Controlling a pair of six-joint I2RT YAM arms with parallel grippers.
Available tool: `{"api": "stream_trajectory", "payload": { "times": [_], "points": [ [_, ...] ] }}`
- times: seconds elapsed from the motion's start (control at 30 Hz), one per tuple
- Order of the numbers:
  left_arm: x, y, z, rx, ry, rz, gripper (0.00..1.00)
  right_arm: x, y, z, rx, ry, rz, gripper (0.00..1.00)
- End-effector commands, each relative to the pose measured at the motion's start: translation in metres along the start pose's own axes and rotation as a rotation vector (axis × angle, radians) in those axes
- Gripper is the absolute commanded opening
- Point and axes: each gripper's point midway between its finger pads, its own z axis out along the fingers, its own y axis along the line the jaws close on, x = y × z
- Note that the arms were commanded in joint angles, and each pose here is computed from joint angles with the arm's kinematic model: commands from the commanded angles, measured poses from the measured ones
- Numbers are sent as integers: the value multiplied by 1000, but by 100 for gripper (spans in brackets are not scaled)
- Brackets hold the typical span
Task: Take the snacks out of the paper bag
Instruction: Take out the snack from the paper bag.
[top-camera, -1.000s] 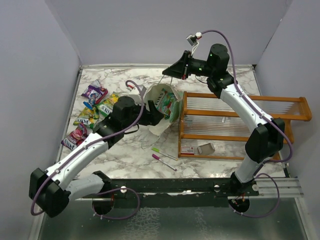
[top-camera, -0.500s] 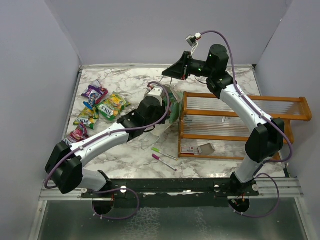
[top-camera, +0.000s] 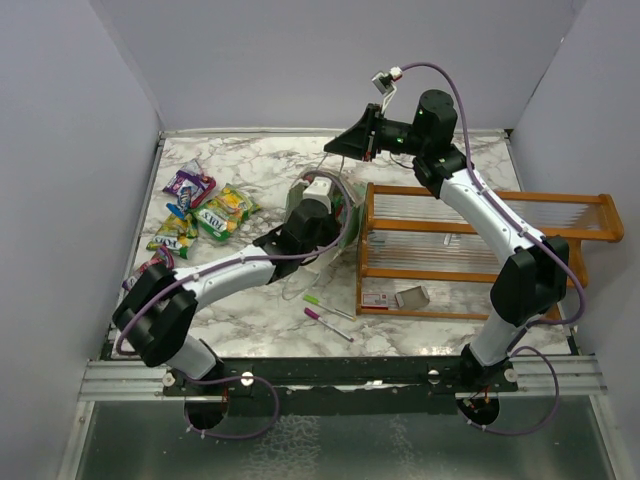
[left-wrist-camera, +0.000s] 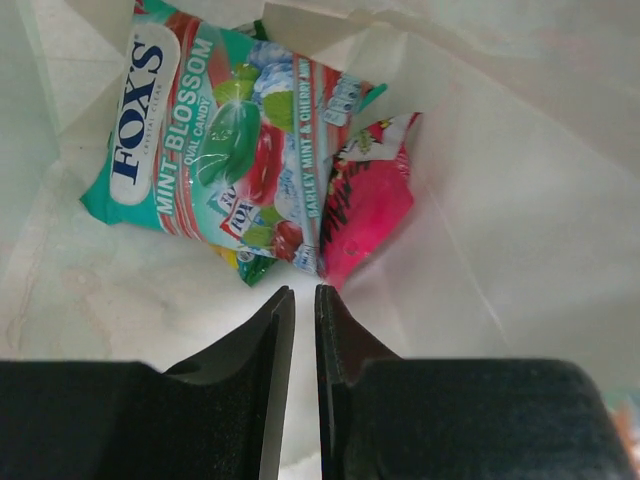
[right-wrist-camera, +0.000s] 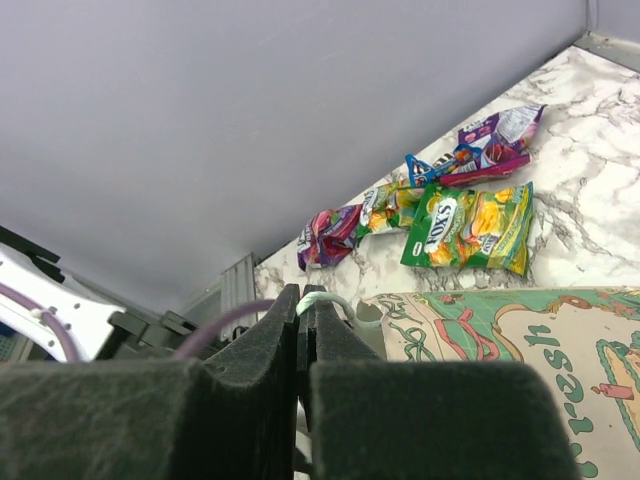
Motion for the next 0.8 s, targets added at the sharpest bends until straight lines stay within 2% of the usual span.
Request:
{"api": "stream_trajectory", "payload": {
  "times": [0.0,0.2,0.33,0.47,0.63,0.77],
  "points": [
    [-7,11,27,-76,-74,42,17,-11,21,-5,-40,-22,-47,1],
    [5,31,60,-161,-81,91,19,-12,25,-6,-46,-24,-46,1],
    [11,43,76,-215,-63,102,43,-14,29,-7,-52,-27,-51,1],
    [6,47,84,-247,-88,113,61,-14,30,-8,-52,-26,-54,1],
    [-2,45,98,-248,-112,137,71,-13,30,-8,-56,-21,-47,1],
    [-11,45,106,-242,-176,132,75,-13,32,-9,-60,-22,-43,2]
  ]
}}
